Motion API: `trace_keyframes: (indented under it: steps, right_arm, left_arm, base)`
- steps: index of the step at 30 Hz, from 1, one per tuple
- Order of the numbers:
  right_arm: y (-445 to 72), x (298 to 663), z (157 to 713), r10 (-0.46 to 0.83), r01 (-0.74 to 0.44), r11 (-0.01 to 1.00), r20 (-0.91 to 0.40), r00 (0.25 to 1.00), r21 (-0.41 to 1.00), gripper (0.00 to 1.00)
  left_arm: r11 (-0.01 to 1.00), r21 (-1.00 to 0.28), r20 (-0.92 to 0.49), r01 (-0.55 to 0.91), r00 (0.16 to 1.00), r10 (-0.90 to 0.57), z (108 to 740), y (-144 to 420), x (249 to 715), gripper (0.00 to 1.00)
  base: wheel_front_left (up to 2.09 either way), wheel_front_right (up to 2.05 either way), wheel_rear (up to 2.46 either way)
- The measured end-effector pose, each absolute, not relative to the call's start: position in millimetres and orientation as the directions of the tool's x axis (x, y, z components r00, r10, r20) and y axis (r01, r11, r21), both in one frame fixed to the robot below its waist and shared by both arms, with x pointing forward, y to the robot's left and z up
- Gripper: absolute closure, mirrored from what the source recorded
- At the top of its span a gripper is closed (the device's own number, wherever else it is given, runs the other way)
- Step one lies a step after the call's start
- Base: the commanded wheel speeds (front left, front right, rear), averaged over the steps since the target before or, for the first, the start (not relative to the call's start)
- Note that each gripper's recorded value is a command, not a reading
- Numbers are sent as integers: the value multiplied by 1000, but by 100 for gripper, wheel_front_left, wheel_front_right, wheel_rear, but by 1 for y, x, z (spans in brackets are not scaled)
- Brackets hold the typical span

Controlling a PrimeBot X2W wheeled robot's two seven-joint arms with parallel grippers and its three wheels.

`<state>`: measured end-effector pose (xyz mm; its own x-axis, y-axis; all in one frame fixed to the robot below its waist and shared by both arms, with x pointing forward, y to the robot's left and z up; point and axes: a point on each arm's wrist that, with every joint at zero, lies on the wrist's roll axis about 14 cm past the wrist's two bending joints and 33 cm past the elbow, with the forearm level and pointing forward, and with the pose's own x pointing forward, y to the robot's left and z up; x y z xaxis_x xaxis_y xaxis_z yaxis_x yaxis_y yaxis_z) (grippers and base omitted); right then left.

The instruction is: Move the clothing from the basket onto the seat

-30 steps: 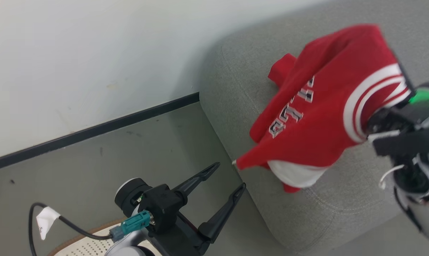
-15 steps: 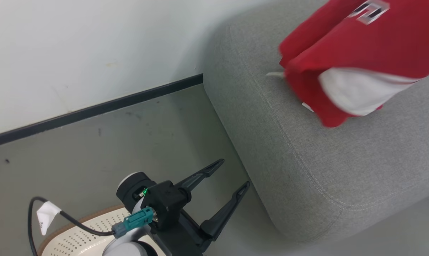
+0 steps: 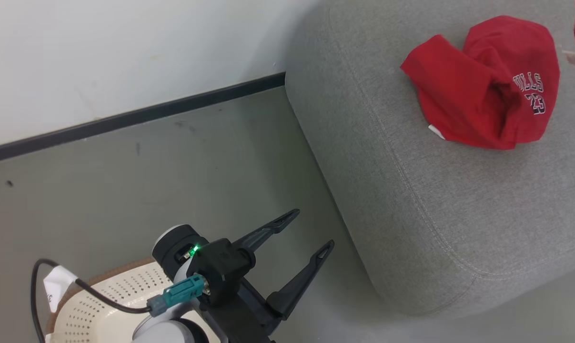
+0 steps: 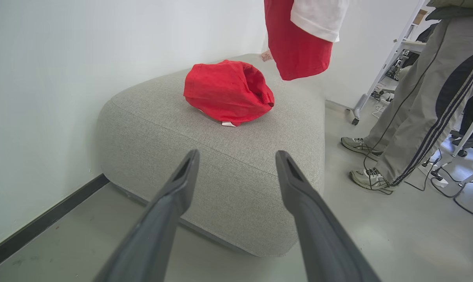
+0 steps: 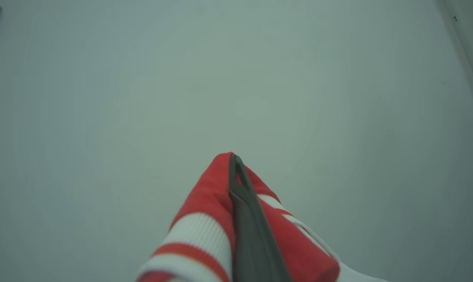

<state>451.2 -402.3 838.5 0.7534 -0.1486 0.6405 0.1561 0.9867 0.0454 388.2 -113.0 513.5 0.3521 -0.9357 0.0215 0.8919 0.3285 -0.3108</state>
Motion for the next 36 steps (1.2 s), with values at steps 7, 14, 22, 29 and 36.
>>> trace_keyframes:
  steps: [7,14,22,29,36]
  right_arm:
    - [-424,480,797,-216,277,960,527,822,-38,100]
    - [-441,503,776,-294,360,932,491,820,-42,100]
    - [-422,552,642,-291,305,951,175,941,-58,100]
    - [-421,554,551,-299,275,939,-97,949,-206,100]
    - [-437,532,498,-367,272,906,-282,887,-323,100]
  left_arm:
    - [307,-325,29,895,333,-942,510,-116,394,0]
    - [330,-354,-8,875,350,-937,489,-107,405,0]
    - [359,-374,-45,855,370,-928,466,-96,420,0]
    - [376,-386,-61,842,383,-922,455,-90,426,0]
    - [384,-385,-63,839,391,-918,452,-88,430,0]
  base:
    - [0,0,0]
    - [0,0,0]
    - [0,0,0]
    - [0,0,0]
    - [0,0,0]
